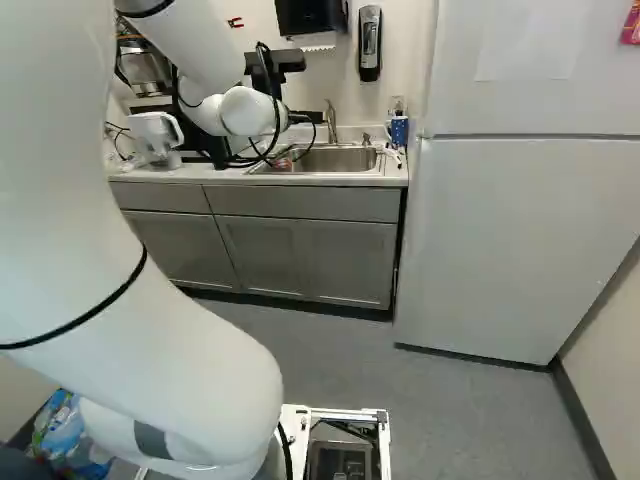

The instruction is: Rinse the cup and place it in the tray

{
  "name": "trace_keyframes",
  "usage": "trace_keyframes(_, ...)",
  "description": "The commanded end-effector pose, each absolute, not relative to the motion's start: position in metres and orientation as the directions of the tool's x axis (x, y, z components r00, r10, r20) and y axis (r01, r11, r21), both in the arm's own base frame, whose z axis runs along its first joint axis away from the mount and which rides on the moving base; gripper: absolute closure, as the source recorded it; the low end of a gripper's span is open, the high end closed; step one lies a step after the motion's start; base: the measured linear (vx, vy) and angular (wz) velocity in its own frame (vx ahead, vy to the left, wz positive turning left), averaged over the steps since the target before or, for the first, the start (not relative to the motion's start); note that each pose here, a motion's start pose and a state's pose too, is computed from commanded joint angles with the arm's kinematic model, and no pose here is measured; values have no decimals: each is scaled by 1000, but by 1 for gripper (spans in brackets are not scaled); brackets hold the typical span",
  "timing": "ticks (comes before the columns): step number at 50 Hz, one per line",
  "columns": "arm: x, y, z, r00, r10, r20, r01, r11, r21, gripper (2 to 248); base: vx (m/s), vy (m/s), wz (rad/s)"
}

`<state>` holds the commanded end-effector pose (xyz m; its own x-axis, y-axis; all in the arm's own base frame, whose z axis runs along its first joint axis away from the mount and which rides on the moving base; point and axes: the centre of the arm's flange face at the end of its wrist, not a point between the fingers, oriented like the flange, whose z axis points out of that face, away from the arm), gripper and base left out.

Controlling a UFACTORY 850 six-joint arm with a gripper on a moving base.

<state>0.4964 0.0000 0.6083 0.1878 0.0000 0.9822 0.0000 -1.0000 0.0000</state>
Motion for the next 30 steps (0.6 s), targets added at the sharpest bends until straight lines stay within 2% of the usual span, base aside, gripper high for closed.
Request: trace_keyframes(30, 507, 0, 637, 170, 0, 985, 0, -1000, 0, 3, 0, 0, 0)
